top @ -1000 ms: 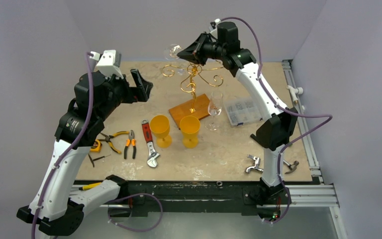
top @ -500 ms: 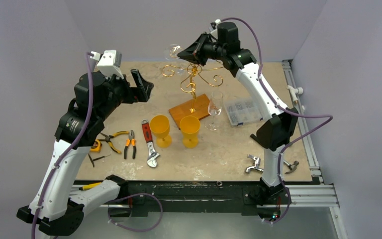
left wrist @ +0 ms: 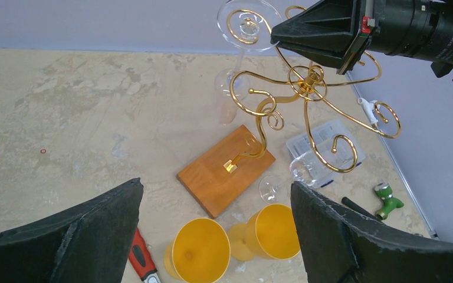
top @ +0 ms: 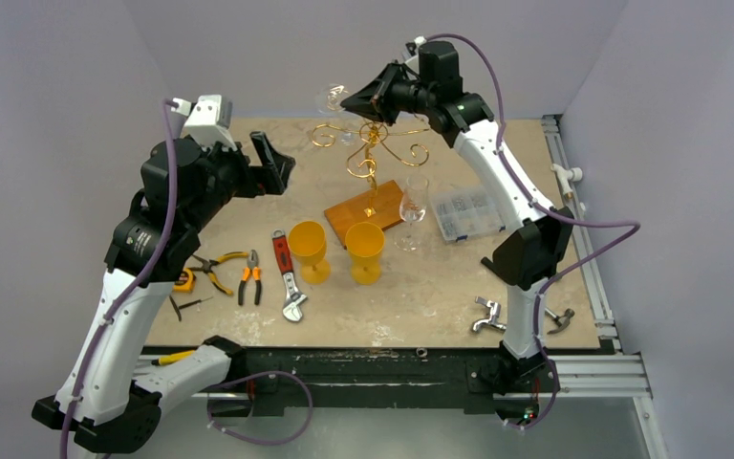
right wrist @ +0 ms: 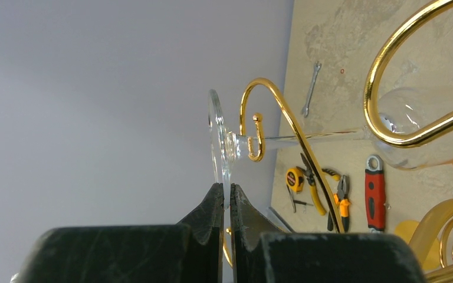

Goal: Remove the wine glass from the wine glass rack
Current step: Pick up the wine glass from the wine rack.

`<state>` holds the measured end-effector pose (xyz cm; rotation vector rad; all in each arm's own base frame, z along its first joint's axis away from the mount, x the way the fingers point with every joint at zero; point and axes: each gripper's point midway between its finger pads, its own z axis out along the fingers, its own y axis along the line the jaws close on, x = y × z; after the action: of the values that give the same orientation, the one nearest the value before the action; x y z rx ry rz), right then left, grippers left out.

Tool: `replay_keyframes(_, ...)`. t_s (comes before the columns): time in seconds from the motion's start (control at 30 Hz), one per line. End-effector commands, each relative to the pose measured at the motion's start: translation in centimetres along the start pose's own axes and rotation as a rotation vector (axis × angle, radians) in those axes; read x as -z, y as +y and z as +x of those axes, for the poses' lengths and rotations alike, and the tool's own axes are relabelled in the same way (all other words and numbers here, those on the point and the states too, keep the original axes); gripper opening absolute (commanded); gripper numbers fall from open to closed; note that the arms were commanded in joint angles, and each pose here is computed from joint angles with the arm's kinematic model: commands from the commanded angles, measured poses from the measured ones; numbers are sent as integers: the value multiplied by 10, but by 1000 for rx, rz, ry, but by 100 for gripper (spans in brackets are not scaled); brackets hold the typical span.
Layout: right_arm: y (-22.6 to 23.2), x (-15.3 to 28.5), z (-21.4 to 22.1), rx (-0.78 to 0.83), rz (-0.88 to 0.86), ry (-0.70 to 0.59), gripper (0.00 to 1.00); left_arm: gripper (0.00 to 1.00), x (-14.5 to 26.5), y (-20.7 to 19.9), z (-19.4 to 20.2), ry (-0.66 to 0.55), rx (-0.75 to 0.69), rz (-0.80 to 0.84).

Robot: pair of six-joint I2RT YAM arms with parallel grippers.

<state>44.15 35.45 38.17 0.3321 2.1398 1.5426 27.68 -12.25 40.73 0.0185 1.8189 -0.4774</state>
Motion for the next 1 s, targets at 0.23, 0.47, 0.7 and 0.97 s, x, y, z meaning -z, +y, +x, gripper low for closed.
replay_keyframes(0.23, 83, 43, -6, 68, -189, -60, 0, 92, 2, -3, -10, -49, 28, 18)
replay_keyframes(0.47, 85, 43, -7, 60, -200, -59, 0, 92, 2, -4, -9, -48, 29, 24)
replay_keyframes(0.7, 89, 43, -8, 64, -215, -61, 0, 92, 2, -4, -9, -48, 30, 25)
replay_keyframes(0.97, 95, 42, -9, 84, -240, -60, 0, 92, 1, -4, -8, -45, 30, 24)
